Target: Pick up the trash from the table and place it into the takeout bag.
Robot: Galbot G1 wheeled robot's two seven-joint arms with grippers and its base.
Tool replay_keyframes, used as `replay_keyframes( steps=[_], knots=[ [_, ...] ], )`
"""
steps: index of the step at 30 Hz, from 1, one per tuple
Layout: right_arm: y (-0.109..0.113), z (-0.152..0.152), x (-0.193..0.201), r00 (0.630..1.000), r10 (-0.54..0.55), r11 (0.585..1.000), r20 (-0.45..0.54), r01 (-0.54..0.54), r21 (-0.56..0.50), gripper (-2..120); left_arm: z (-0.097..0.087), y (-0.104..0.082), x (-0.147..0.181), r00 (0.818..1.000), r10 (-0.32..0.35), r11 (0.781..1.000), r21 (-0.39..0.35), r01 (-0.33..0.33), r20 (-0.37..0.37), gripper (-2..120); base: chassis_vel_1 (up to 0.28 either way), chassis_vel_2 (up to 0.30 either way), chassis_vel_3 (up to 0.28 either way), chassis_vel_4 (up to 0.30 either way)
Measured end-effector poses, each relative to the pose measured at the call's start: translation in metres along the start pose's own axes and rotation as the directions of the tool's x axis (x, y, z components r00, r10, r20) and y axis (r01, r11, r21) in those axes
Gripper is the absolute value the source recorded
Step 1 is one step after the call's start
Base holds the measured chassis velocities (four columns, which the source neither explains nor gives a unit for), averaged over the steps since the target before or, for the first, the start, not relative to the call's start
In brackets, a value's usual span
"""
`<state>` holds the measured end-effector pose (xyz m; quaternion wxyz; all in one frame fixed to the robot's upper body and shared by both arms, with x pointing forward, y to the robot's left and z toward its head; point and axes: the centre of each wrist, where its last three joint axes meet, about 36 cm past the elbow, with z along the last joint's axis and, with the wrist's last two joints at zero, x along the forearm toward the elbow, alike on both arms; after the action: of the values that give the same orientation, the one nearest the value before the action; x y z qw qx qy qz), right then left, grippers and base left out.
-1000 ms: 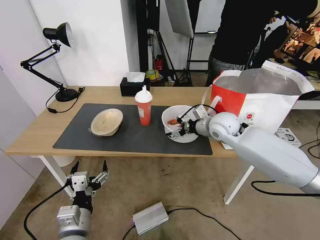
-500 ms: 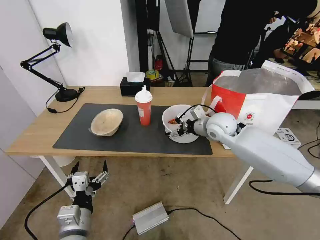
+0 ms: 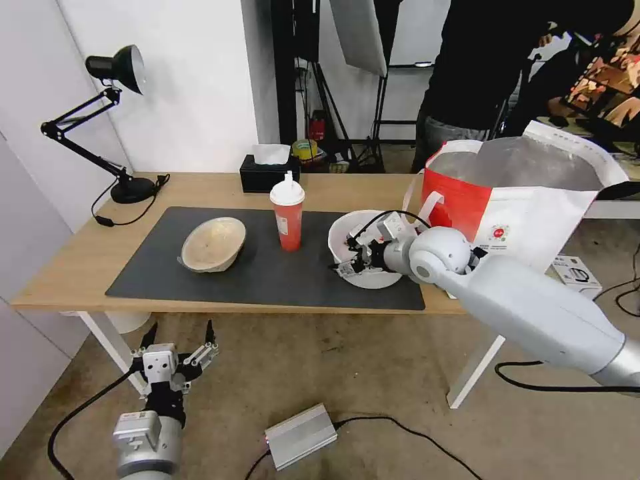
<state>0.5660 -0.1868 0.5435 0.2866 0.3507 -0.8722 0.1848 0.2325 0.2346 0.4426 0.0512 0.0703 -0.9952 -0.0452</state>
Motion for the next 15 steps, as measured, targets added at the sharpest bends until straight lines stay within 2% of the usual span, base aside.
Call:
replay_keyframes(
  steps=[1, 4, 11, 14, 15],
  knots=[
    [0.0, 0.0, 0.0, 1.0, 0.0, 1.0, 0.0, 0.0, 0.0, 63, 0.0, 0.0, 0.0, 1.0, 0.0, 1.0, 0.0, 0.0, 0.0, 100, 0.0, 0.0, 0.0, 0.0],
    [0.0022, -0.0007, -0.0002, 1.0, -0.001, 1.0, 0.002, 0.001, 0.002, 46, -0.0008, 0.0001, 0.0003, 1.0, 0.0, 1.0, 0.0, 0.0, 0.002, 100, 0.0, 0.0, 0.0, 0.0],
    [0.0047, -0.0017, -0.0001, 1.0, -0.002, 1.0, 0.003, 0.002, 0.001, 41, -0.0015, 0.0002, 0.0004, 1.0, 0.001, 1.0, -0.001, -0.001, 0.004, 100, 0.0, 0.0, 0.0, 0.0],
    [0.006, -0.0033, -0.0003, 1.0, -0.003, 1.0, 0.003, 0.003, 0.0, 31, -0.0016, -0.0002, 0.0005, 1.0, 0.002, 1.0, -0.001, -0.002, 0.004, 100, 0.0, 0.0, 0.0, 0.0],
    [0.006, -0.0033, -0.0003, 1.0, -0.003, 1.0, 0.003, 0.003, 0.0, 31, -0.0016, -0.0002, 0.0005, 1.0, 0.002, 1.0, -0.001, -0.002, 0.004, 100, 0.0, 0.0, 0.0, 0.0]
  ],
)
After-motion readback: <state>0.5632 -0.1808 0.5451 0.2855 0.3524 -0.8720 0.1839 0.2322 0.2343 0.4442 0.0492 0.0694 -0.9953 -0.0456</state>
